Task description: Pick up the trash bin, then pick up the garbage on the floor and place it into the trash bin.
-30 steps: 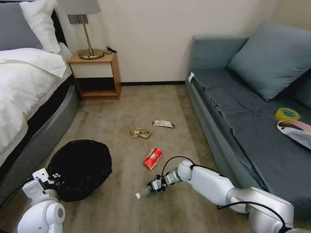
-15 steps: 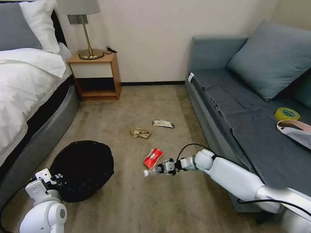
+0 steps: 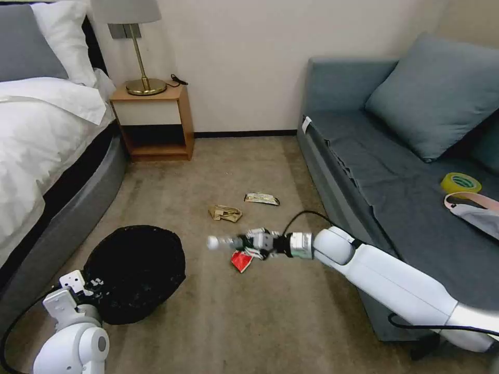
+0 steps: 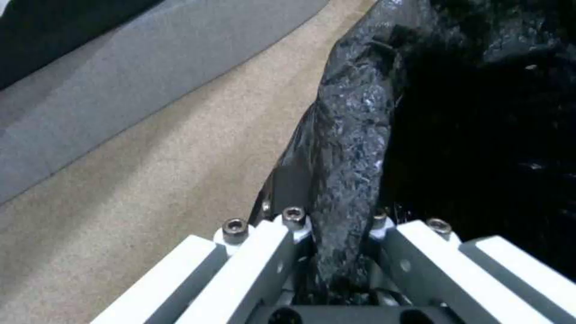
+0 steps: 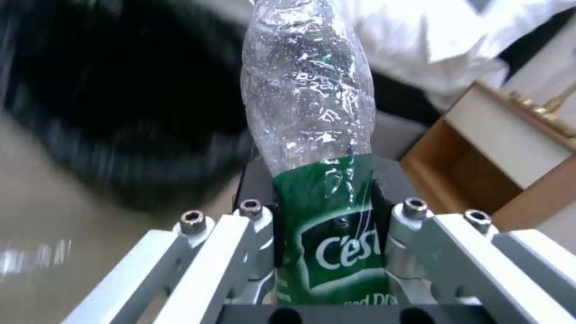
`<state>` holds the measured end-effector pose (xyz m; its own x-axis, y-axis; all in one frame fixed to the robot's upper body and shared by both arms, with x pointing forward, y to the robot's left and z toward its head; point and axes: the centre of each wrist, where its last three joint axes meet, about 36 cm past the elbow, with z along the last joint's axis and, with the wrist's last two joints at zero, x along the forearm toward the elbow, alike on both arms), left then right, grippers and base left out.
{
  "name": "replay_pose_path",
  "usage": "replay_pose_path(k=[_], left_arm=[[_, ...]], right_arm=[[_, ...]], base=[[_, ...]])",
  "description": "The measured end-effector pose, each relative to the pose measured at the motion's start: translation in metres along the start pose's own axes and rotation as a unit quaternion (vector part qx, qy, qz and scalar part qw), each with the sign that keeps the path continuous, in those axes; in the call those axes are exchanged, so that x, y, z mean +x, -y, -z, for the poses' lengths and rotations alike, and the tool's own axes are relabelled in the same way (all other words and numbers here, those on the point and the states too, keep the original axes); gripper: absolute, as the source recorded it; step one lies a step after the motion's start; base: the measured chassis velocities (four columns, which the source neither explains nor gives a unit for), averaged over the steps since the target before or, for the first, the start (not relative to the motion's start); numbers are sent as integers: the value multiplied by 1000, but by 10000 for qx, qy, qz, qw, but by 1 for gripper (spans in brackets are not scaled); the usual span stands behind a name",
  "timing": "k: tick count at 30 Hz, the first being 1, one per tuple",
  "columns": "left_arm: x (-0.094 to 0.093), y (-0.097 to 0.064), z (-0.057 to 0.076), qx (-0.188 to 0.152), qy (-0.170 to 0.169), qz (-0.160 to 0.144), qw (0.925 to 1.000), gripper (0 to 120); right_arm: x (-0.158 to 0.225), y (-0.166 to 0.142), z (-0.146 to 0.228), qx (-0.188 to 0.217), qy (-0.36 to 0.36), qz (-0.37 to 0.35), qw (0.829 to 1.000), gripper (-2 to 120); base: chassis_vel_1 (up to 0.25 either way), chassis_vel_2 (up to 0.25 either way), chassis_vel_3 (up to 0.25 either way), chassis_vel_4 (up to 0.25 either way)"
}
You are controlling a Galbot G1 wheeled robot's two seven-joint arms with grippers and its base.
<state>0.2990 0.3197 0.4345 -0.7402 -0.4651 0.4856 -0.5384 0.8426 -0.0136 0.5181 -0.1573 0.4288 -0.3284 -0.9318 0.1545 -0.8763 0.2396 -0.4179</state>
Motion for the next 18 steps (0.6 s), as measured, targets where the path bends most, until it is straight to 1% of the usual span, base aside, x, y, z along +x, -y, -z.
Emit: replay_pose_path(k=[4, 5, 8, 10, 14, 16, 18], left_arm=[[3, 2, 1, -6, 21, -20, 10000, 1], [3, 2, 1, -6, 21, -20, 10000, 1], [5, 3, 1, -4, 38, -33, 10000, 1], [5, 4, 2, -5, 40, -35, 10000, 1], [7, 6, 2, -3, 52, -52, 10000, 1], [7, 6, 2, -2, 50, -55, 10000, 1], [8, 8, 1, -3, 49, -62, 10000, 1]], right_arm=[[-31, -20, 17, -304, 210, -294, 9989, 22], [-31, -20, 17, -304, 210, -294, 9989, 22], [-49, -29, 23, -499, 178, -407, 9978, 22], [-53, -31, 24, -536, 177, -420, 9975, 22], [-85, -44, 39, -679, 232, -425, 9965, 21], [-88, -45, 41, -691, 240, -423, 9964, 21], [-108, -55, 50, -733, 296, -360, 9962, 21]], base=[[0, 0, 0, 0], [0, 0, 0, 0], [0, 0, 0, 0], [0, 0, 0, 0], [0, 0, 0, 0], [0, 0, 0, 0], [0, 0, 0, 0]])
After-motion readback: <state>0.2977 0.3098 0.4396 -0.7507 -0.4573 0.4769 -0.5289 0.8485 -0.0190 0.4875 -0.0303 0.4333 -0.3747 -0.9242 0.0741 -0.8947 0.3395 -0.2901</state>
